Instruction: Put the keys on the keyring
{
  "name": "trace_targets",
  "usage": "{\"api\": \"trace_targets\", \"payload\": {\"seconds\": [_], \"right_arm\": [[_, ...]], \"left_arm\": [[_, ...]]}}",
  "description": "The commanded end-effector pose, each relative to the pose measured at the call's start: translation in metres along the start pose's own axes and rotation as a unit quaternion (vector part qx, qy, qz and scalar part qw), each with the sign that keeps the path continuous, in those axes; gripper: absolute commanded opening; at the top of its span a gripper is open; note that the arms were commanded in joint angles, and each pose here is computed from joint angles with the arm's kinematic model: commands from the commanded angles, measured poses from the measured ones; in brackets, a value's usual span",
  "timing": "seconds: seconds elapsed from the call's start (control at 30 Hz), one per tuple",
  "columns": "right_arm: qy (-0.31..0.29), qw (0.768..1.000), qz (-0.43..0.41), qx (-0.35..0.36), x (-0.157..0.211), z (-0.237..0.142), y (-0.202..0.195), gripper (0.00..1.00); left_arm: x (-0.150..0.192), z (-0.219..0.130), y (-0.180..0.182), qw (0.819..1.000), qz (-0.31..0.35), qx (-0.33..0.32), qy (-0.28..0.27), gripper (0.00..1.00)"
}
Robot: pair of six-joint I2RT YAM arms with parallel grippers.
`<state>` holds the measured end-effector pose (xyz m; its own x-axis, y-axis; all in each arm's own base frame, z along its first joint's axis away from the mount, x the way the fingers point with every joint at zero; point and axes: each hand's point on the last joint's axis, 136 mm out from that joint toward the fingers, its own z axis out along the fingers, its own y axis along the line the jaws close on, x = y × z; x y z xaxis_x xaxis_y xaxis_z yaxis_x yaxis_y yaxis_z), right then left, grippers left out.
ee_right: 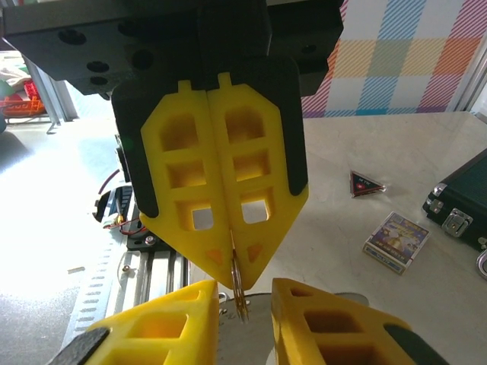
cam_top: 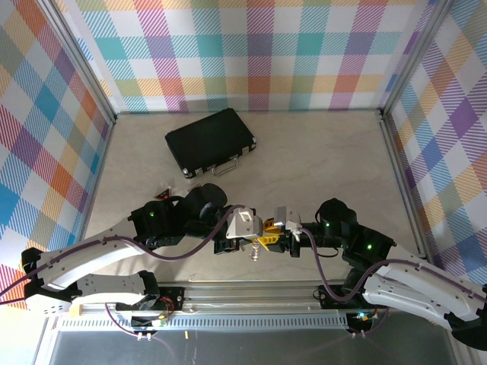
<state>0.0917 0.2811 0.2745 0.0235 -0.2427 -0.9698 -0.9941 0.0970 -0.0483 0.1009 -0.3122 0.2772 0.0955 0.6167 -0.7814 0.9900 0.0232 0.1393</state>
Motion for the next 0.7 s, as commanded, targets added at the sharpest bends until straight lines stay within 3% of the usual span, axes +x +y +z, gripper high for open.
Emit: {"api": "trace_targets", "payload": {"seconds": [0.0, 0.2, 0.33, 0.43, 0.6, 0.67], "right_arm": [[-0.007, 1.0, -0.016, -0.006, -0.01, -0.002, 0.003, 0.23], [-0.001, 1.0, -0.015, -0.004, -0.008, 0.001, 0.001, 0.15], [-0.002, 1.0, -0.014, -0.001, -0.008, 0.0, 0.0, 0.0], [-0.005, 1.0, -0.013, 0.01, -0.008, -0.001, -0.003, 0.0], [-0.071, 0.997, 0.003, 0.01, -0.027, -0.008, 0.0, 0.0], [-0.108, 0.994, 0.019, -0.01, -0.042, -0.012, 0.006, 0.0]], "left_arm": [[-0.01, -0.001, -0.003, 1.0, 0.011, 0.008, -0.019, 0.0], [-0.009, 0.001, -0.003, 1.0, 0.013, 0.011, -0.014, 0.0], [-0.011, 0.0, -0.004, 1.0, 0.015, 0.012, -0.018, 0.0], [-0.017, -0.003, -0.006, 0.999, 0.012, 0.013, -0.037, 0.01], [-0.031, -0.023, -0.002, 0.994, -0.005, -0.019, -0.11, 0.25], [-0.04, -0.035, -0.004, 0.988, -0.007, -0.025, -0.154, 0.29]]}}
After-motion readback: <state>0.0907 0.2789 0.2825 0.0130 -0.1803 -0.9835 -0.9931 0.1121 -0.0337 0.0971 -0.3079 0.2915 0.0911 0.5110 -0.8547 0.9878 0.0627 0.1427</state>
